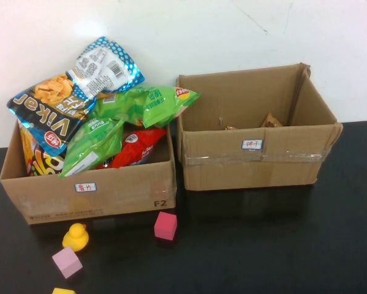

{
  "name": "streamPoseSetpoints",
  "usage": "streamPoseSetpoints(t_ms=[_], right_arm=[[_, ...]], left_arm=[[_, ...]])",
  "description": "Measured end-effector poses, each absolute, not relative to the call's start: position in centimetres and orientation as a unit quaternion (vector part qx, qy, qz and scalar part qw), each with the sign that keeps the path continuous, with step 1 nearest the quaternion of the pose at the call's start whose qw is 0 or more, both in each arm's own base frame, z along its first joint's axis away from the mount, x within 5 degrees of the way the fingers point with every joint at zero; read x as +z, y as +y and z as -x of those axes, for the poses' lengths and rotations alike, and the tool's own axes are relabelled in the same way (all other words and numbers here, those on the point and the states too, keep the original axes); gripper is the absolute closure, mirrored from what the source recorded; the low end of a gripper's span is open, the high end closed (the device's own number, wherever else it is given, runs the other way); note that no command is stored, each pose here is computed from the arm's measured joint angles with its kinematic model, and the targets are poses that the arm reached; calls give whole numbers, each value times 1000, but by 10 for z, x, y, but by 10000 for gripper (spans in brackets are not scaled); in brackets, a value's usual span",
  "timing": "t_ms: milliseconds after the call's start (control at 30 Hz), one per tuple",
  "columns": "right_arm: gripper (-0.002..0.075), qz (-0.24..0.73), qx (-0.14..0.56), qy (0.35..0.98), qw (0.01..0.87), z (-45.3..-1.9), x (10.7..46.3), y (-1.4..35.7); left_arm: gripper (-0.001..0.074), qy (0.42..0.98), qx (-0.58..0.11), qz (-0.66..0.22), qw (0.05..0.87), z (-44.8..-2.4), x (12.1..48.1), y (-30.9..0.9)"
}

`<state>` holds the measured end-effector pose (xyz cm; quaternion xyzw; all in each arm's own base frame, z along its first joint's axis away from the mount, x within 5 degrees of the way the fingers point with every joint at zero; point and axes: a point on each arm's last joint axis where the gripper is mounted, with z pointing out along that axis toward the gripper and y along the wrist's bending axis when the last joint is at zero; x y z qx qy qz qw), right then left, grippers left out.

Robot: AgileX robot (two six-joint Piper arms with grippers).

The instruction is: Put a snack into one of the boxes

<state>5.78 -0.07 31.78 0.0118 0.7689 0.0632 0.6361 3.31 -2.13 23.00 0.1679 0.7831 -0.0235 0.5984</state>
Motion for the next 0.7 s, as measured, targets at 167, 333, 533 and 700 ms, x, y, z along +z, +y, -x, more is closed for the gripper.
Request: streamPoseSetpoints(t_ms=[167, 333, 533, 700], right_arm=[[727, 0, 56, 716, 696, -59, 329, 2], [727, 21, -8, 684, 729, -48, 308, -1], [727, -11, -40, 717, 695, -49, 234, -4], [727, -19, -39, 761, 647, -55, 188, -5]], left_arm=[[736, 783, -24, -168, 598, -33, 230, -21], [736, 783, -24, -168, 598, -33, 230, -21], [736, 783, -24, -168, 598, -33, 230, -21], [736, 784, -24, -168, 598, -33, 230, -21]])
